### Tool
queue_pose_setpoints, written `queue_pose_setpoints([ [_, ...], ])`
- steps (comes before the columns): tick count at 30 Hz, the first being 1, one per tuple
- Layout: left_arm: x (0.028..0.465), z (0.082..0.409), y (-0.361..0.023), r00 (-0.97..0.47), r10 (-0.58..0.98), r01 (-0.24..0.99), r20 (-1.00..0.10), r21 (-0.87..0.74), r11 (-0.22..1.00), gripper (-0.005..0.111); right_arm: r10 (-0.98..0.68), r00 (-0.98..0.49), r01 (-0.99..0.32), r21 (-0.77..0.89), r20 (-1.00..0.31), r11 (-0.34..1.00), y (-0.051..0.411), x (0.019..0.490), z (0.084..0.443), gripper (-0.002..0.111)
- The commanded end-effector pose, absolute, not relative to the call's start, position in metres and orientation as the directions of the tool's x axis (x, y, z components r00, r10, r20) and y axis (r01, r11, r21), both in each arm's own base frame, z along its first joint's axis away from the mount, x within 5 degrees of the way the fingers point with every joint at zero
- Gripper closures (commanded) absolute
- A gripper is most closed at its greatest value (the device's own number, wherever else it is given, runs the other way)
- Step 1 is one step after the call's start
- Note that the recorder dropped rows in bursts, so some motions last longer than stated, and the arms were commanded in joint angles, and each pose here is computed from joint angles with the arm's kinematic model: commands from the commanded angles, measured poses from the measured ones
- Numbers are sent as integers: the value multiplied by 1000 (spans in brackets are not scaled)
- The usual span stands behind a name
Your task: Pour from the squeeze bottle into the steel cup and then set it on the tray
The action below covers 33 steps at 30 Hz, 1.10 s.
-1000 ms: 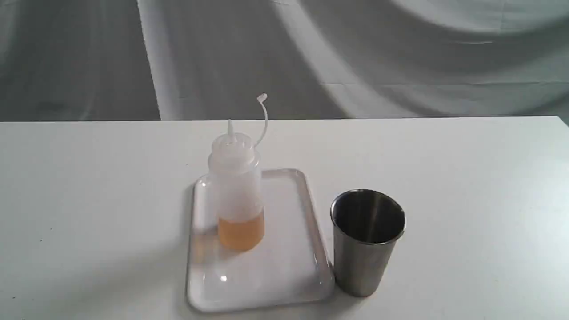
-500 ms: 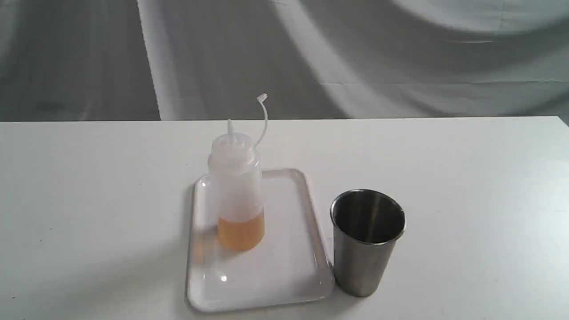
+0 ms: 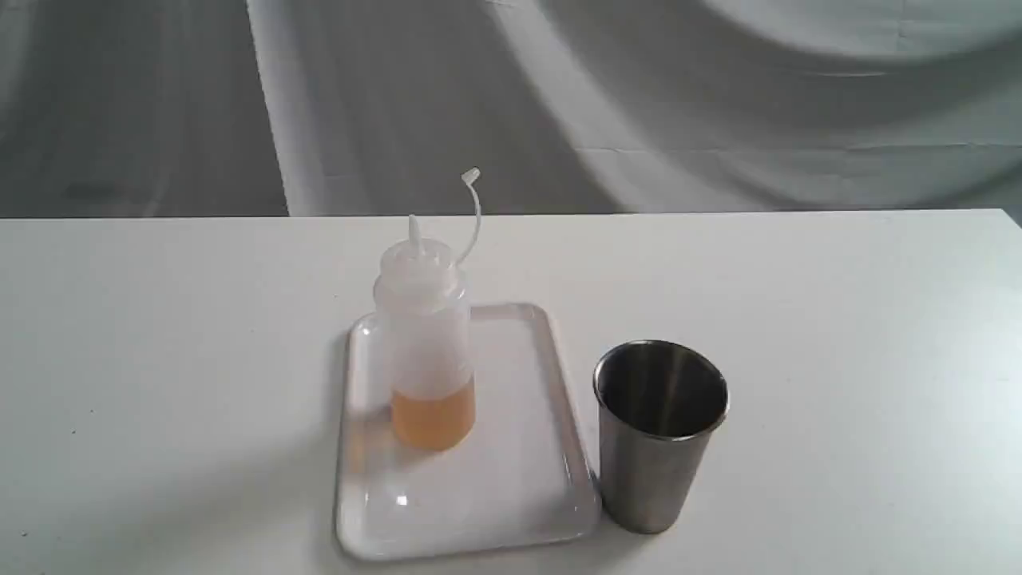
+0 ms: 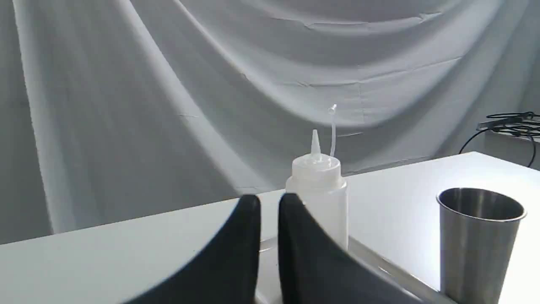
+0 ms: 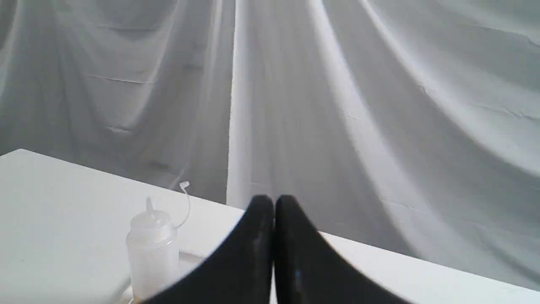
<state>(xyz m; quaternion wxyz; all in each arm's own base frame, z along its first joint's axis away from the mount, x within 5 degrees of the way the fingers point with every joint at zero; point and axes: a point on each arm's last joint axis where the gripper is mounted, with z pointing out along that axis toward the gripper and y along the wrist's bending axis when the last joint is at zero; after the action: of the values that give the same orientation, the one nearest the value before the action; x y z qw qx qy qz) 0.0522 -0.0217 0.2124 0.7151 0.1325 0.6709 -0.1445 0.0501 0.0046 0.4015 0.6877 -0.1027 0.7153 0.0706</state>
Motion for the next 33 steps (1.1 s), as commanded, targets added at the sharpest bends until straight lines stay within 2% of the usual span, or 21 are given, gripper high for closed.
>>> queue_pose_setpoints([
  [1,52,212,-22,69,-29,383,-997,-1,924,98,-61,-32,-241,-52,-998,969,4,50,400,108],
  [14,52,212,-22,69,-29,383,-997,-1,924,98,-60,19,-230,-63,-998,971,4,50,404,108],
  [17,52,212,-22,69,-29,383,-997,-1,924,98,-27,90,-186,-44,-996,982,7,57,399,108],
  [21,52,212,-22,69,-29,383,-997,-1,924,98,15,218,-125,-12,-976,992,9,73,372,108],
  [26,52,212,-22,69,-29,383,-997,-1,924,98,78,245,-87,58,-966,994,6,85,321,108],
  [33,52,212,-22,69,-29,383,-997,-1,924,98,-44,272,-21,-52,-961,998,4,70,262,108],
])
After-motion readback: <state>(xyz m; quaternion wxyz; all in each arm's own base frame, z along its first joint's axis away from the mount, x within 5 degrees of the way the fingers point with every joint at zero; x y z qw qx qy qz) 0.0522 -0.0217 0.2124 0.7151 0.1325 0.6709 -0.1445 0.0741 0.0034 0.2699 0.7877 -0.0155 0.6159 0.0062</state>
